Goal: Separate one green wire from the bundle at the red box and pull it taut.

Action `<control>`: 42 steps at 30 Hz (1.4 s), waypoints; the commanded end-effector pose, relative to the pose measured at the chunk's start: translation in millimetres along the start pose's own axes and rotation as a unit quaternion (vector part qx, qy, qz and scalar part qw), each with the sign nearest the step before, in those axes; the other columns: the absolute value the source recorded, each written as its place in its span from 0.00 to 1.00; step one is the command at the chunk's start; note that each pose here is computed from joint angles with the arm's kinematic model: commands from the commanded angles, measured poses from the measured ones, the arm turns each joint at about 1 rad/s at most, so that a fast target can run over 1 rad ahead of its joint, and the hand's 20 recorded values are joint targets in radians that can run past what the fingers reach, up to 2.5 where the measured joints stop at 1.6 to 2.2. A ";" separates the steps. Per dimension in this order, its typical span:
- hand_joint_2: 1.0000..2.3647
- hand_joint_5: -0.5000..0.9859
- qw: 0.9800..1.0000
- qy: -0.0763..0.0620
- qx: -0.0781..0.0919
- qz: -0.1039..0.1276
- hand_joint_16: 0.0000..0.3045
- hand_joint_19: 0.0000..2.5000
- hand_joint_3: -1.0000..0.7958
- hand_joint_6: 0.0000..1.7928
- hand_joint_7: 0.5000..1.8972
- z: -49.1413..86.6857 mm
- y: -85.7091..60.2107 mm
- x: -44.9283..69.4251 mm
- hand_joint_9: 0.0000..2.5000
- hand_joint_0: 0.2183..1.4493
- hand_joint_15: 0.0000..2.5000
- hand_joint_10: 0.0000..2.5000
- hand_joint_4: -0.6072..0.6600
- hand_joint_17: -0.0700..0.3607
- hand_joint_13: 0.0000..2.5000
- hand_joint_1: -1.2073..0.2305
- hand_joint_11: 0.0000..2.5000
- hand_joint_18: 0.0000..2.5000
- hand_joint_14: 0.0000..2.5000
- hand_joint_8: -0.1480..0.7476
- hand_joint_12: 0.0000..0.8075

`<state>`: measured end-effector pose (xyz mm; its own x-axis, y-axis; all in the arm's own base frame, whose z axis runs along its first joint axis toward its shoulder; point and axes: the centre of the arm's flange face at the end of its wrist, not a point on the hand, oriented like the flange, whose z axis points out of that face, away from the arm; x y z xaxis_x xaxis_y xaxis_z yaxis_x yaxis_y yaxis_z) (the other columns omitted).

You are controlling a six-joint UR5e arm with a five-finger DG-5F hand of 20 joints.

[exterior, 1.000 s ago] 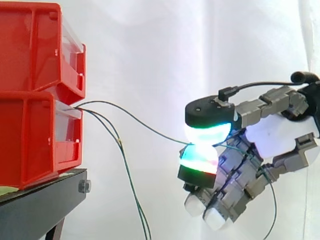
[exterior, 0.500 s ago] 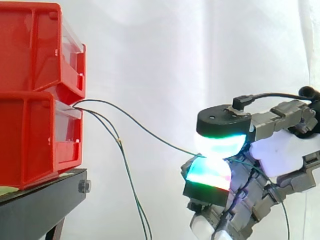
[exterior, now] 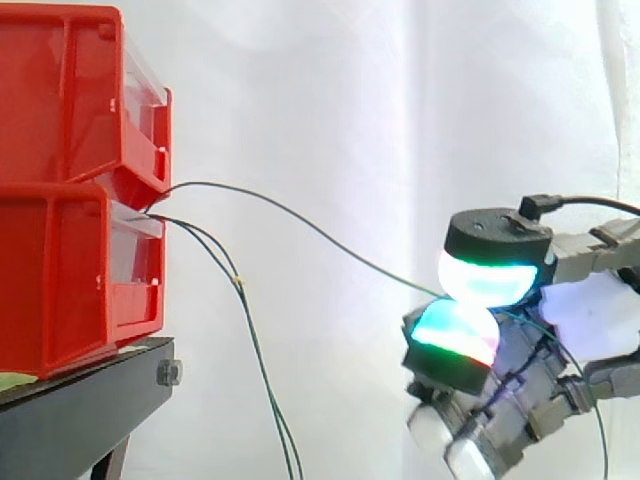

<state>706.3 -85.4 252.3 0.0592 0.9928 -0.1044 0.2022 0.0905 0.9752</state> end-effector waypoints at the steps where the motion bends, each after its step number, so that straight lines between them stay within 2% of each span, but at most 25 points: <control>1: 0.01 0.22 0.999 -0.011 -0.045 0.008 0.17 0.14 0.59 0.47 0.55 5.2 3.6 -2.1 0.32 0.33 0.09 0.00 0.54 0.44 0.27 0.29 0.11 0.22 0.00 0.55 0.53; 6: 0.01 0.22 0.998 -0.014 -0.053 0.010 0.17 0.14 0.59 0.47 0.55 6.9 3.2 -3.2 0.32 0.33 0.09 0.00 0.55 0.44 0.27 0.29 0.11 0.22 0.00 0.55 0.52; 10: 0.01 0.22 0.997 -0.025 -0.068 0.014 0.17 0.14 0.59 0.47 0.55 5.9 -11.7 -4.1 0.32 0.33 0.09 0.00 0.55 0.44 0.27 0.29 0.11 0.22 0.00 0.55 0.53; 12: 0.01 0.22 0.996 -0.029 -0.085 0.017 0.17 0.14 0.59 0.47 0.55 6.2 -19.1 -2.2 0.32 0.33 0.09 0.00 0.55 0.44 0.27 0.29 0.11 0.22 0.00 0.55 0.52; 14: 0.01 0.22 0.993 -0.036 -0.108 0.022 0.17 0.14 0.59 0.47 0.55 7.7 -21.5 0.0 0.32 0.33 0.09 0.00 0.55 0.44 0.27 0.29 0.11 0.22 0.00 0.55 0.52; 16: 0.01 0.22 0.992 -0.041 -0.118 0.025 0.17 0.14 0.59 0.47 0.56 8.4 -22.0 -0.8 0.32 0.33 0.09 0.00 0.55 0.44 0.27 0.29 0.11 0.22 0.00 0.55 0.53; 18: 0.01 0.22 0.991 -0.044 -0.121 0.026 0.17 0.14 0.59 0.47 0.55 8.7 -21.9 -1.2 0.32 0.33 0.09 0.00 0.55 0.44 0.27 0.29 0.11 0.22 0.00 0.55 0.53; 21: 0.01 0.22 0.992 -0.044 -0.118 0.024 0.17 0.14 0.59 0.47 0.55 8.4 -22.3 -0.3 0.32 0.33 0.09 0.00 0.55 0.44 0.27 0.29 0.11 0.22 0.00 0.55 0.52; 27: 0.01 0.22 0.992 -0.036 -0.119 0.023 0.17 0.14 0.59 0.47 0.55 8.7 -21.5 6.9 0.32 0.33 0.09 0.00 0.55 0.44 0.27 0.29 0.11 0.22 0.00 0.55 0.52; 42: 0.01 0.22 0.992 -0.038 -0.118 0.016 0.17 0.14 0.59 0.47 0.56 8.6 -21.7 6.7 0.32 0.33 0.09 0.00 0.55 0.44 0.27 0.29 0.11 0.22 0.00 0.55 0.52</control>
<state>710.7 -81.3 228.9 0.1362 0.9876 -0.0782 -0.0357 0.0838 0.9958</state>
